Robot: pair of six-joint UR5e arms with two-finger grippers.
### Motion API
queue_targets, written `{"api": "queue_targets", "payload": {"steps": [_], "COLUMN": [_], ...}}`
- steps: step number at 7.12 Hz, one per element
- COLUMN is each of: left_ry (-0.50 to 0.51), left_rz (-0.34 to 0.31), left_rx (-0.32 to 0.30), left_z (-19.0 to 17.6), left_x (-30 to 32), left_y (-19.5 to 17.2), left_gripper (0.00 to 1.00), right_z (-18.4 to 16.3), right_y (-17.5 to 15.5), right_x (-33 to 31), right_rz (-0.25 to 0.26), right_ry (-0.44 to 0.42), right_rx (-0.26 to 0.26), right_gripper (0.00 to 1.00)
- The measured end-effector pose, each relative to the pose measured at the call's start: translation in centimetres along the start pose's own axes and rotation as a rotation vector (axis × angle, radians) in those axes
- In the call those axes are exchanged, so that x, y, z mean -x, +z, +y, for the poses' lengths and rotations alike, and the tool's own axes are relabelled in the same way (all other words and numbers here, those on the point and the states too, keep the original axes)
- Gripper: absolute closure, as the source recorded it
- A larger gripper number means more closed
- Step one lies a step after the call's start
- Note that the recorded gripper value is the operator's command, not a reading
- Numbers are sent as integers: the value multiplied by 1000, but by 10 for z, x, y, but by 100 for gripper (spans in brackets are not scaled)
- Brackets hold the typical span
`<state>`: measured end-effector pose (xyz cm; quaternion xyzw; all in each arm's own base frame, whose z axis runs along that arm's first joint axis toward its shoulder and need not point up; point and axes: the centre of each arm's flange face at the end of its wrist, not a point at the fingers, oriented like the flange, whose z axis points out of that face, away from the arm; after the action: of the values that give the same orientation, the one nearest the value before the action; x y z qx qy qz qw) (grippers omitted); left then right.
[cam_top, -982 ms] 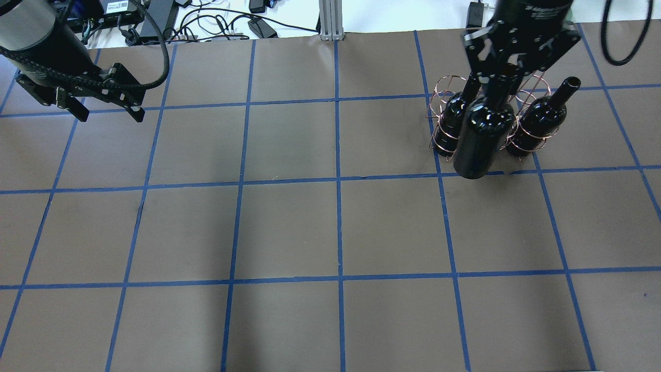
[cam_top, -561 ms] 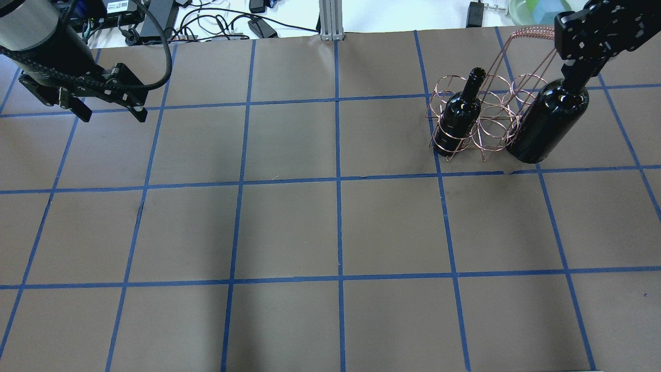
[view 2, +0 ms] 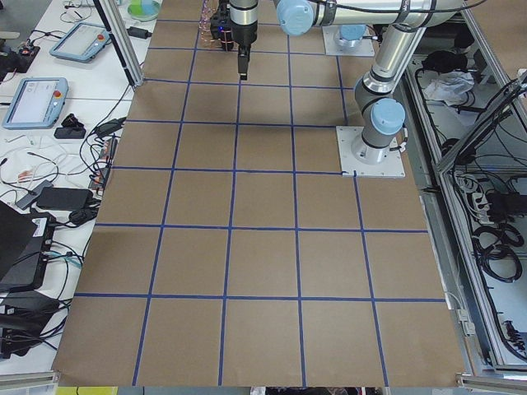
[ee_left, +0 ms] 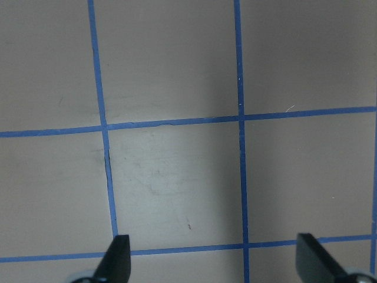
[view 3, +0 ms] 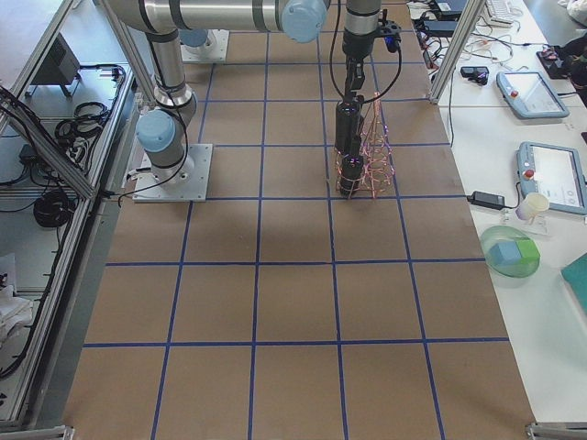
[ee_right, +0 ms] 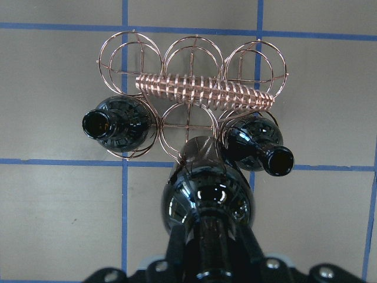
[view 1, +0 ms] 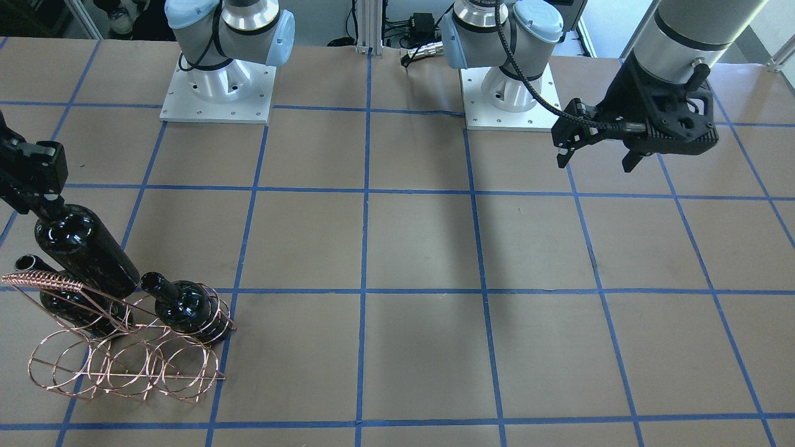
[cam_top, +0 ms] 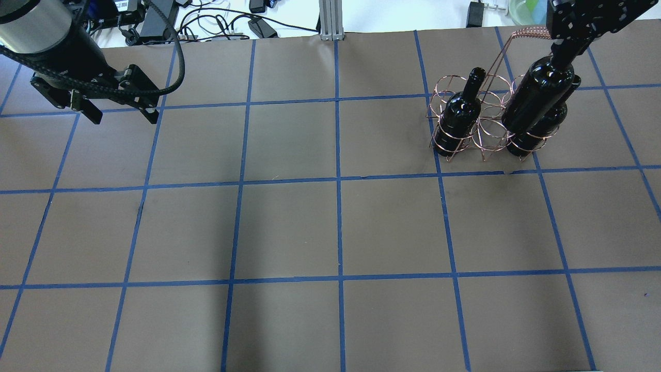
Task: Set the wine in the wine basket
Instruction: 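Lower the bottle into the empty rack slot with the right gripper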
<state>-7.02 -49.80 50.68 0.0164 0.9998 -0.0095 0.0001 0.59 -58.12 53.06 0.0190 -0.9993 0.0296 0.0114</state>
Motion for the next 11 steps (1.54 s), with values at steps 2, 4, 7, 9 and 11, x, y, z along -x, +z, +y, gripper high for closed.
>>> {"api": "queue_targets", "payload": {"steps": [2,4,7,9,11], "left_ry": [-37,-51,-47,-45,-41], "left_rz": [-4,-8,-3,-2,-3], "left_rx": [2,5,5,12,15], "left_z": [5,10,11,13,15], "left_x": [-31,-46,-50,-51,-51], "left_y": [1,2,7,11,13], "left_gripper": [0,0,0,0,0], "right_z": [-12,-19,-23,-24,-30], "right_y": [8,17,33,43,58], "right_x": [0,0,0,0,-1], "right_rz": [-21,-34,-40,-37,-46], "right_ry": [0,-1,-9,-30,-43], "right_rx": [-31,-29,-1,18,35], "right_gripper": [100,100,100,100,100]}}
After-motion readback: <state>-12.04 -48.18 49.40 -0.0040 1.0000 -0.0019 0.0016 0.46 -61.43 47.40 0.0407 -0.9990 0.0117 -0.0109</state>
